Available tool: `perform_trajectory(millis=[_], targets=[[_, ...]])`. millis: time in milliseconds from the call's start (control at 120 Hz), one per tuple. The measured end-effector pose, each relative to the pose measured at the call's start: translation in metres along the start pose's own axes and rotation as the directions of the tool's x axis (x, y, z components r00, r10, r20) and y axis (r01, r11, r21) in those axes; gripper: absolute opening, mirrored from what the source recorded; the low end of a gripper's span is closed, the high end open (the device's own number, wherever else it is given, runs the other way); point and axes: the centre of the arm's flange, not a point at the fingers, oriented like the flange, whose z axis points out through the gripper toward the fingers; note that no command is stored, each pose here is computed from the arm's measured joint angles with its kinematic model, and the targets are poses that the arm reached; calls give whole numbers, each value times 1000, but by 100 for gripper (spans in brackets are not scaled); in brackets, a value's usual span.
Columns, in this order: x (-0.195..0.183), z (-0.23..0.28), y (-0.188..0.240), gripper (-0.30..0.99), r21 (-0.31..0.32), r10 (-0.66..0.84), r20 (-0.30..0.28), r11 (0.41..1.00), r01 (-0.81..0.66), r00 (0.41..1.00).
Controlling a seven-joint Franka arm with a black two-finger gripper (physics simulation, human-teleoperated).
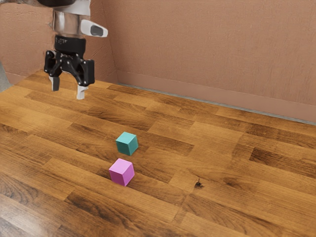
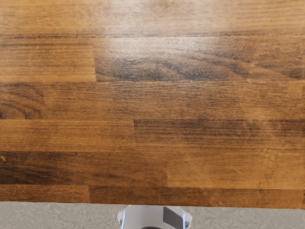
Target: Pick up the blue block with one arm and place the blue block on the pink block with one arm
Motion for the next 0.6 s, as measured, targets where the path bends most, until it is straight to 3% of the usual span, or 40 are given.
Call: perform_trajectory(millis=[133, 208, 358, 600], targets=[[38, 4, 20, 69, -3, 8, -147, 1000, -8, 989], [73, 39, 11, 69, -6, -31, -151, 1000, 30, 988], [128, 113, -57, 69, -54, -178, -150, 984, 171, 973], [181, 181, -41, 69, -83, -183, -265, 982, 167, 947]])
